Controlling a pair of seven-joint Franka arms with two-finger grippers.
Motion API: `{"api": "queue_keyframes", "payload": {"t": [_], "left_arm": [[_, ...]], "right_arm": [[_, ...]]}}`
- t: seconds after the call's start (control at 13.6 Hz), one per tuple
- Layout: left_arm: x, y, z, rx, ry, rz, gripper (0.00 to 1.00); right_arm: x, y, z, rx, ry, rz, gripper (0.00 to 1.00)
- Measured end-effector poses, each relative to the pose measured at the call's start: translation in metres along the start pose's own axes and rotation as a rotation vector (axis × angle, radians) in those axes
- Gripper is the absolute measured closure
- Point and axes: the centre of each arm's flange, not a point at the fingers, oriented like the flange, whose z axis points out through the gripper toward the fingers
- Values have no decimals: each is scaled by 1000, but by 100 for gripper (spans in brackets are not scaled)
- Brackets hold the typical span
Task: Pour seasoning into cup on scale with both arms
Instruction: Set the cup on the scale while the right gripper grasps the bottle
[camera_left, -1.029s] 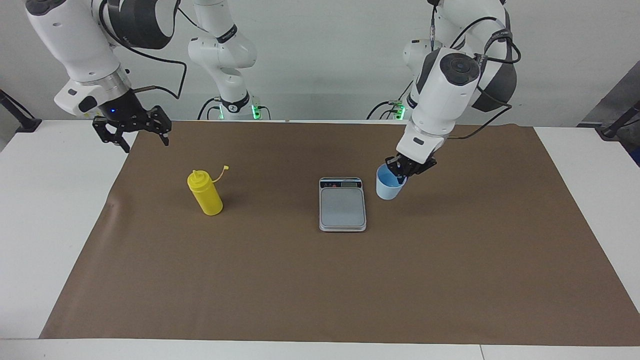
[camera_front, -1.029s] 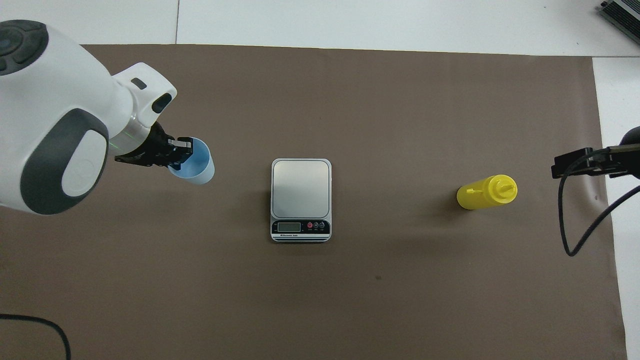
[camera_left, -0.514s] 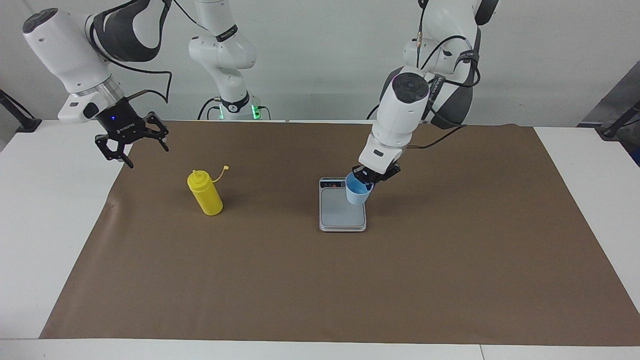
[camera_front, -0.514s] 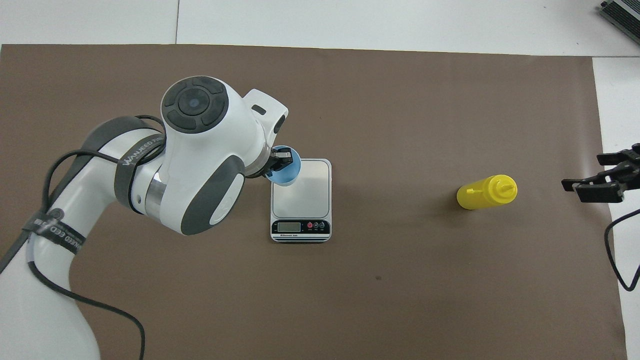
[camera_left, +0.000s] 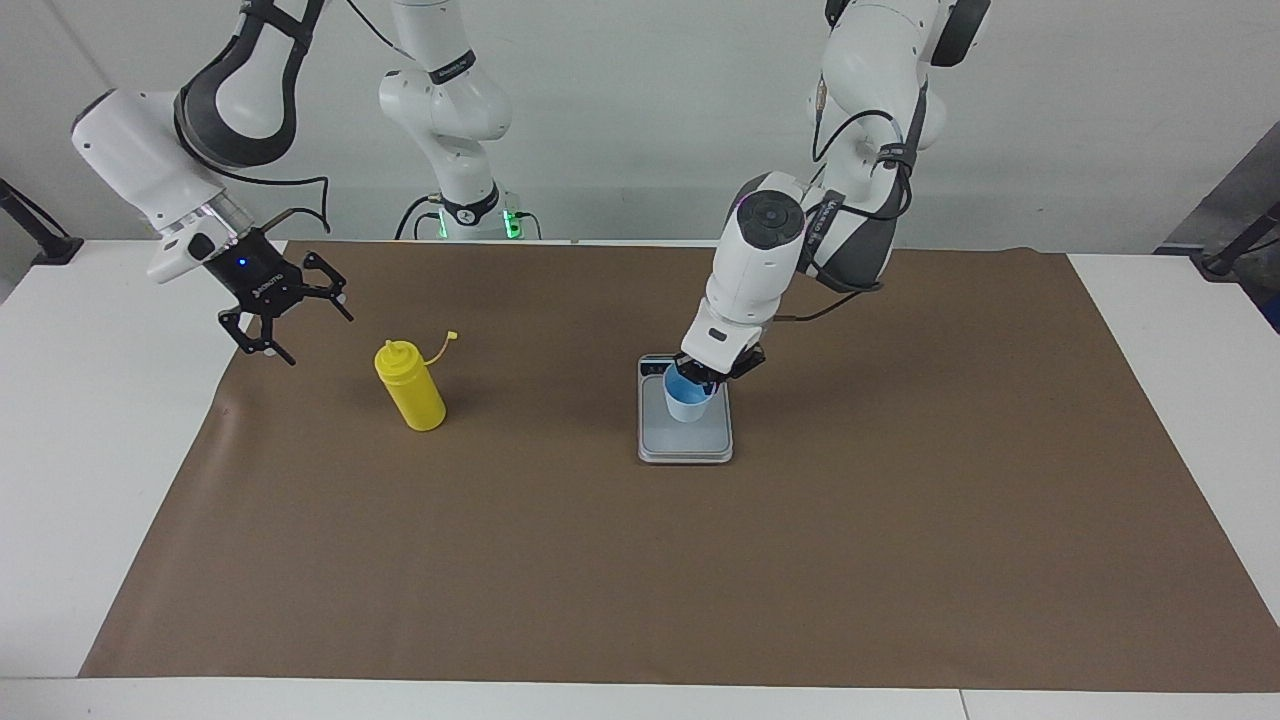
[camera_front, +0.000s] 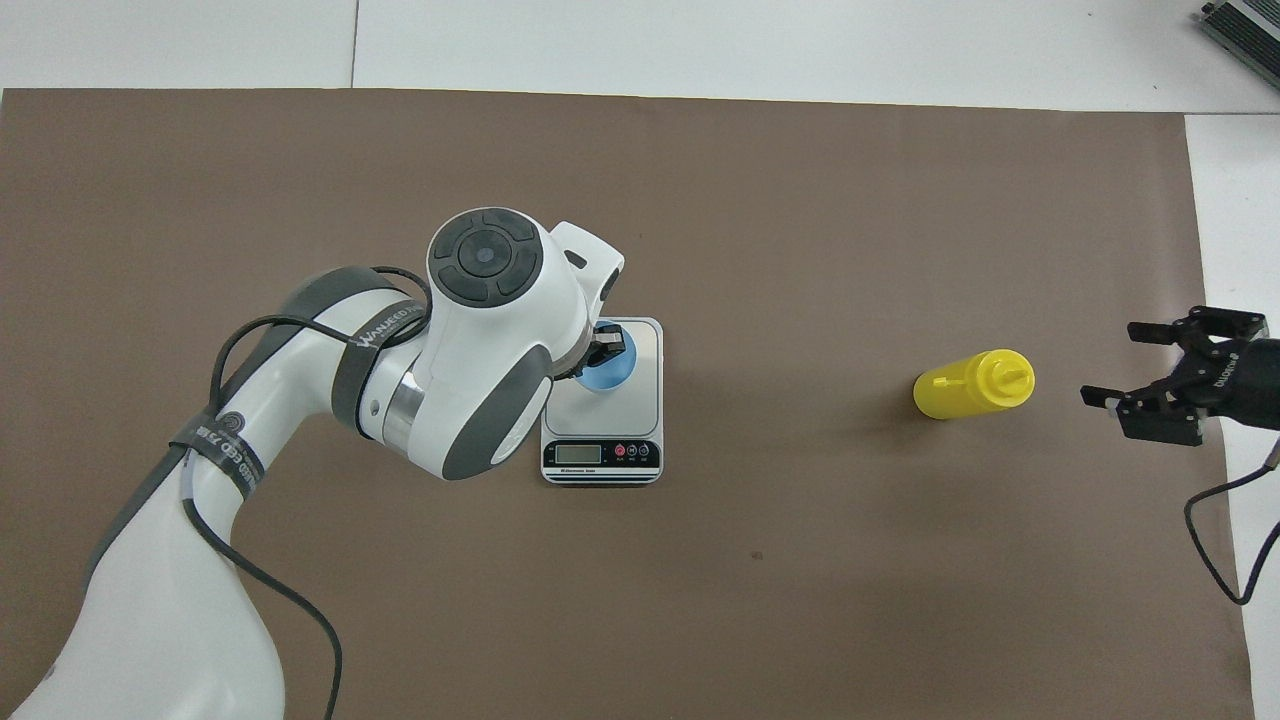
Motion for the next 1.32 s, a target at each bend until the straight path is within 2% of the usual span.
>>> {"api": "queue_keyframes", "payload": {"t": [0.15,0.44,0.81,1.1,1.32], "left_arm": [[-5,2,9,0,0,3,96],[-5,0,12,2,0,1,96],[-1,-3,12,0,12,-6,96],[2,-5,11,-7,23,-10,96],[2,-5,11,-11,27,-10,95]], "right_arm": [[-20,4,20,18,81,-59,0],[-53,18,56,48,186,-141,0],[-79,19,94,66,293,-192,0],[-117,21,145,120,423,-223,0],[-124,19,169,142,461,-234,0]]}}
